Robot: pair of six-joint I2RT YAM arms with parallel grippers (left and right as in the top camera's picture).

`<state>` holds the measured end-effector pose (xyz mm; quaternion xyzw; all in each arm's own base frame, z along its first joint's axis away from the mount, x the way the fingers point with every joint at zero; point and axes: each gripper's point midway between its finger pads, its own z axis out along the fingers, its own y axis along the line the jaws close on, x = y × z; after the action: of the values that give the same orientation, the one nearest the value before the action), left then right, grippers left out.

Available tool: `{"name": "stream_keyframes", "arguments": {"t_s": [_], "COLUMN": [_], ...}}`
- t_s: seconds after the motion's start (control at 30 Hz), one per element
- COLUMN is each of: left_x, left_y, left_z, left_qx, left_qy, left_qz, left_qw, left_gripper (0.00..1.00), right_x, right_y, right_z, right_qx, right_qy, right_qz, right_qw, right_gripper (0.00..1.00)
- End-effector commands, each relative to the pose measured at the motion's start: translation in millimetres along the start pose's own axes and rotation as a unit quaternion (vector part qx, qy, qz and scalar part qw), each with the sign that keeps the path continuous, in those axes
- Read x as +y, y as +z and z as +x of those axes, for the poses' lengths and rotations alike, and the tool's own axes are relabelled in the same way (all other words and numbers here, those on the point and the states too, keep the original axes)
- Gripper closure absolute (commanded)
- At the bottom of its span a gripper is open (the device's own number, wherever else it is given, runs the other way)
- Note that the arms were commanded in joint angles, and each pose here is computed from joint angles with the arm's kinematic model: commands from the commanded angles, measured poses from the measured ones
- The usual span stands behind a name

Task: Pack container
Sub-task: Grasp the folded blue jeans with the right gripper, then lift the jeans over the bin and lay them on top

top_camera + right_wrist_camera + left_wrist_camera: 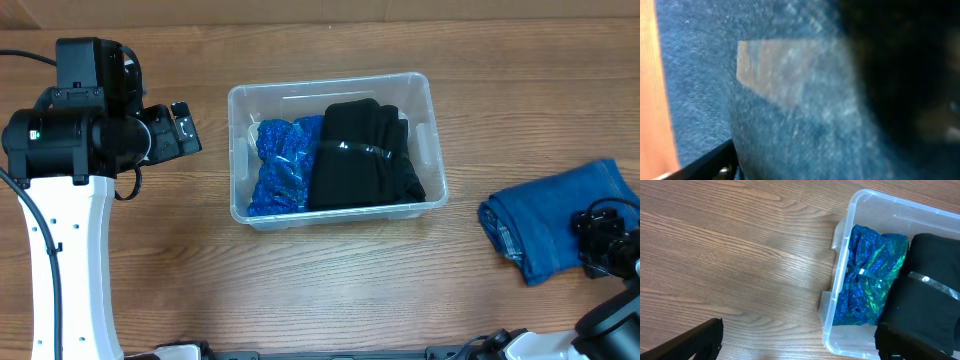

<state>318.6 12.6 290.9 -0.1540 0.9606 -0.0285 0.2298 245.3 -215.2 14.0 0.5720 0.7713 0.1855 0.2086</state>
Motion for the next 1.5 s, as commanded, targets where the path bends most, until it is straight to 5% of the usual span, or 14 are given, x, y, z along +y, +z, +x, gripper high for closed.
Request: {"name": "stream_keyframes", "arguments": {"t_s": [0.0, 0.07, 0.17, 0.27, 0.43, 0.57, 0.63, 0.77, 0.93, 1.13, 1.33, 1.47], "left_x": [2.4, 2.4, 2.4, 3.0, 2.9, 2.8, 2.9, 2.8, 2.8, 0.7, -3.0, -2.5], "left_y": [-4.4, -4.4, -4.4, -4.4, -4.4, -4.4, -4.4, -4.4, -4.4, -4.4, -4.4, -4.4], "left_z": [-3.4, -3.4, -3.6, -3.5, -3.6, -3.6, -3.6, -3.6, -3.6, -1.9, -1.1, 1.0], "left_qx": [-0.009, -0.009, -0.009, -0.009, -0.009, -0.009, -0.009, -0.009, -0.009, -0.005, -0.003, 0.002], "left_qy": [0.010, 0.010, 0.010, 0.012, 0.012, 0.011, 0.012, 0.012, 0.012, 0.012, 0.012, 0.012], "left_qz": [-0.004, -0.004, -0.004, -0.006, -0.006, -0.005, -0.006, -0.005, -0.005, 0.001, 0.012, 0.011], "left_qw": [1.000, 1.000, 1.000, 1.000, 1.000, 1.000, 1.000, 1.000, 1.000, 1.000, 1.000, 1.000], "left_gripper": [0.00, 0.00, 0.00, 0.00, 0.00, 0.00, 0.00, 0.00, 0.00, 0.00, 0.00, 0.00], "right_x": [17.8, 36.1, 75.5, 154.1, 276.6, 352.2, 365.2, 386.6, 388.5, 400.1, 384.2, 385.6], "right_y": [14.4, 7.8, -21.2, -94.4, -209.0, -265.7, -262.8, -259.9, -234.8, -211.2, -183.6, -143.5], "right_z": [39.2, 37.6, 22.9, 8.8, 52.6, 150.1, 174.0, 188.8, 216.7, 284.7, 316.6, 347.8], "right_qx": [0.084, 0.093, 0.076, 0.018, -0.051, -0.021, 0.007, 0.026, 0.084, 0.115, 0.048, 0.070], "right_qy": [0.022, 0.019, -0.017, -0.138, -0.344, -0.471, -0.443, -0.329, -0.111, 0.023, 0.040, 0.046], "right_qz": [-0.077, -0.120, -0.184, -0.252, -0.318, -0.405, -0.408, -0.400, -0.345, -0.352, -0.345, -0.336], "right_qw": [0.993, 0.988, 0.980, 0.958, 0.882, 0.784, 0.798, 0.855, 0.928, 0.928, 0.937, 0.938], "right_gripper": [0.53, 0.71, 0.73, 0.74, 0.74, 0.74, 0.75, 0.96, 0.96, 0.96, 0.96, 0.96]}}
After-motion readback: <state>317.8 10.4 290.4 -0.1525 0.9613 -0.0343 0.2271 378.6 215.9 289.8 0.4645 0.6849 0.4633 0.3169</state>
